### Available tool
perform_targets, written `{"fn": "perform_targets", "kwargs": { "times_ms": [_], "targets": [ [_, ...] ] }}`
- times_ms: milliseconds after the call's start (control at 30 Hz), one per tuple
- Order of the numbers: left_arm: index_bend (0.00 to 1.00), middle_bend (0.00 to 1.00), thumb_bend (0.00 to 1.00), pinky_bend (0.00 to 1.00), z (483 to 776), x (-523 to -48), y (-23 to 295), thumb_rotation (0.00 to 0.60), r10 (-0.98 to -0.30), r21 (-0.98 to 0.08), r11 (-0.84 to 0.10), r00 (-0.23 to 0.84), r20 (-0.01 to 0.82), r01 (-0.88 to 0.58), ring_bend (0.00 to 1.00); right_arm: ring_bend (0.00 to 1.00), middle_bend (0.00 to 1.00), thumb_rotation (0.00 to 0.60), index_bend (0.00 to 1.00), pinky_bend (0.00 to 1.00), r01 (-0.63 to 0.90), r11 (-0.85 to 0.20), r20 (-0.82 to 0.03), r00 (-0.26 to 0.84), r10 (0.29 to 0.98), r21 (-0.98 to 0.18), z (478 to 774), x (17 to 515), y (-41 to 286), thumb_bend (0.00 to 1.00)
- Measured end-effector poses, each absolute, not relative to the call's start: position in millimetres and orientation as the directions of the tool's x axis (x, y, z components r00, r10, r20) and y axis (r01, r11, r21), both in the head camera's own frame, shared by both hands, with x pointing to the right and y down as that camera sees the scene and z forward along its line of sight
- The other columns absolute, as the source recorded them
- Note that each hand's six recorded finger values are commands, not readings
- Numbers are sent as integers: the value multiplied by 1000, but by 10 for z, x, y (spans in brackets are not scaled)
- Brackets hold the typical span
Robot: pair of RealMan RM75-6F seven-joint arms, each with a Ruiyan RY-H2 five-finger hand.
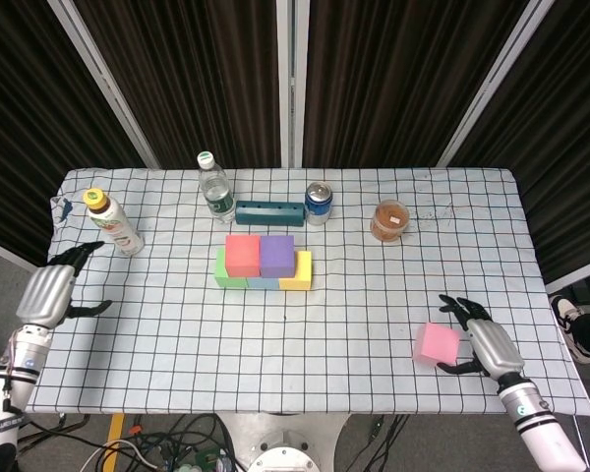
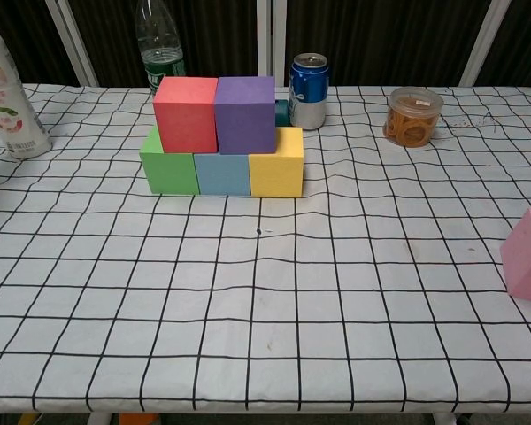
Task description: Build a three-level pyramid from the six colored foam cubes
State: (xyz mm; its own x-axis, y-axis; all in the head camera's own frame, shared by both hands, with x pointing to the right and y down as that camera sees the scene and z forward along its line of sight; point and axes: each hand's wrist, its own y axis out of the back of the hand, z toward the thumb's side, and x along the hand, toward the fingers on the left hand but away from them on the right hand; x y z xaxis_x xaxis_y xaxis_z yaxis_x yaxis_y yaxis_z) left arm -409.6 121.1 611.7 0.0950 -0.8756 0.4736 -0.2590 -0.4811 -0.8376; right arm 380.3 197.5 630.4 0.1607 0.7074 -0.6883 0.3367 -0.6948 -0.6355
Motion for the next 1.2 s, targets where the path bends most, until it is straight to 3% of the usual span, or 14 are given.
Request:
{"fn": "perform_targets", "kwargs": {
  "times_ms": [167,400,700,933,1200],
  "targets": [
    [140,156,115,241,6120,-4106,1231,600,-876,-837,-481,91,474,-260,165,0,204,600,0,0,318,-714,-706,163,689,-623,6410,3790,2049,30],
    [140,156,113,195,6085,-4138,1220,600,-903,-875,-429,76,423,-225,165,26,339,600,2,0,310,-708,-691,181,700,-635,6458,3757,2054,203],
    [141,151,114,133,6099,-4206,1251,600,-920,-925,-367,110,377,100,134,61,389,600,12,0,319,-708,-675,224,703,-630,6382,3682,1982,215],
    [141,150,113,133,6104,-4258,1360,600,-923,-928,-366,98,372,77,134,61,385,600,12,0,305,-700,-606,353,713,-645,6121,3382,1584,212],
    [141,150,114,133,6061,-4284,1517,600,-930,-933,-361,69,360,2,134,61,380,600,13,0,237,-725,-519,559,646,-647,5875,2637,954,209]
  ]
}}
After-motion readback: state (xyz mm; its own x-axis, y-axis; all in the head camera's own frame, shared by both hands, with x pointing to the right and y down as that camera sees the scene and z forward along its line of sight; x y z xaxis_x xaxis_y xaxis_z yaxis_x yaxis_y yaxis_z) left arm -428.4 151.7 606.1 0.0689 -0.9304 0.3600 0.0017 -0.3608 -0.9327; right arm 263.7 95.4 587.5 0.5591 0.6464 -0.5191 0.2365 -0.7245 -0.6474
